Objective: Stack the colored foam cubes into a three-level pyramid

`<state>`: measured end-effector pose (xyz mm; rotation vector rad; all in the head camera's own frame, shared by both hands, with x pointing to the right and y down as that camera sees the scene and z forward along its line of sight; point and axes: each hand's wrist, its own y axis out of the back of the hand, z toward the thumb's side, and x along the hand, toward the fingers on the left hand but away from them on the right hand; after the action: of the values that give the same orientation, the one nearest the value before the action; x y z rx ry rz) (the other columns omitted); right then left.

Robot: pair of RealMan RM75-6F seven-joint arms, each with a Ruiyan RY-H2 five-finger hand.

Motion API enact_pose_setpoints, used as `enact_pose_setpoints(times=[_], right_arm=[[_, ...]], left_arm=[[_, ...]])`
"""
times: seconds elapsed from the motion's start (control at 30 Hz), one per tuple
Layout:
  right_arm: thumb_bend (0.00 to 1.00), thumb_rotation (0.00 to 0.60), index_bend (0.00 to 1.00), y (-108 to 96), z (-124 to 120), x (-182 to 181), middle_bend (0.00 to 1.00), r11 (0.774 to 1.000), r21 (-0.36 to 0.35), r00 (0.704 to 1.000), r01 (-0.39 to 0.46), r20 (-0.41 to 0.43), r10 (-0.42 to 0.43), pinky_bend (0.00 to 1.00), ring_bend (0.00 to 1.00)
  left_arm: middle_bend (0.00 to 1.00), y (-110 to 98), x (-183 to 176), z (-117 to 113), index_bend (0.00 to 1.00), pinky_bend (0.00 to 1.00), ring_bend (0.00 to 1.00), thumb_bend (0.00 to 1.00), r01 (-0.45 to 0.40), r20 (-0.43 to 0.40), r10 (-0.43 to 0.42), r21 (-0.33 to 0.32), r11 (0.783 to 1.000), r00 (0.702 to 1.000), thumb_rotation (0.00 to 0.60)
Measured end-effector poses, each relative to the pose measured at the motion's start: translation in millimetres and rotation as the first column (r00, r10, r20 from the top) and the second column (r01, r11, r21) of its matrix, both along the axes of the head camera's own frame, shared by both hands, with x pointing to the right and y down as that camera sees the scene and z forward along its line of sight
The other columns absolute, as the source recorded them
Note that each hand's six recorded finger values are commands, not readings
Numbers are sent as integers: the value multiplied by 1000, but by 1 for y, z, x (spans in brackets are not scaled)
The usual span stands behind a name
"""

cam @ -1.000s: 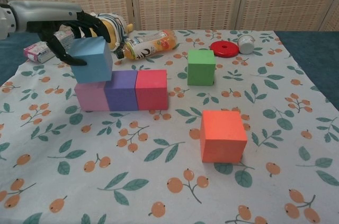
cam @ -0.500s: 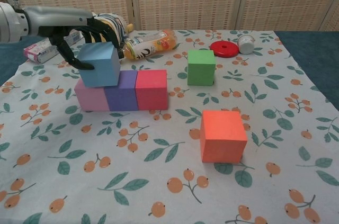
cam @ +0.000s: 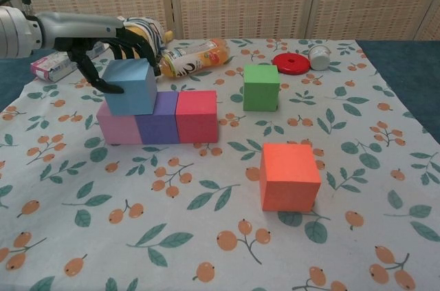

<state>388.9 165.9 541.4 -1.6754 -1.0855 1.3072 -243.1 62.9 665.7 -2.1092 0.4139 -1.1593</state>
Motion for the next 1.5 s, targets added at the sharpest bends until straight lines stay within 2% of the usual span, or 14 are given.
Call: enact_pose_setpoints(times=[0.4,1.5], right_arm=[[90,600,0,0,0,0,48,1000,2,1000,-3,-1,3,0,0],[90,600,0,0,-1,0,48,1000,4,1000,-12,-1,12,0,0]], left_arm=[[308,1,-1,3,288,301,261,317,-2,1,2,-12,1000,1000,600],[302,-4,-3,0,288,297,260,317,-13,7,13,3,1000,1000,600]])
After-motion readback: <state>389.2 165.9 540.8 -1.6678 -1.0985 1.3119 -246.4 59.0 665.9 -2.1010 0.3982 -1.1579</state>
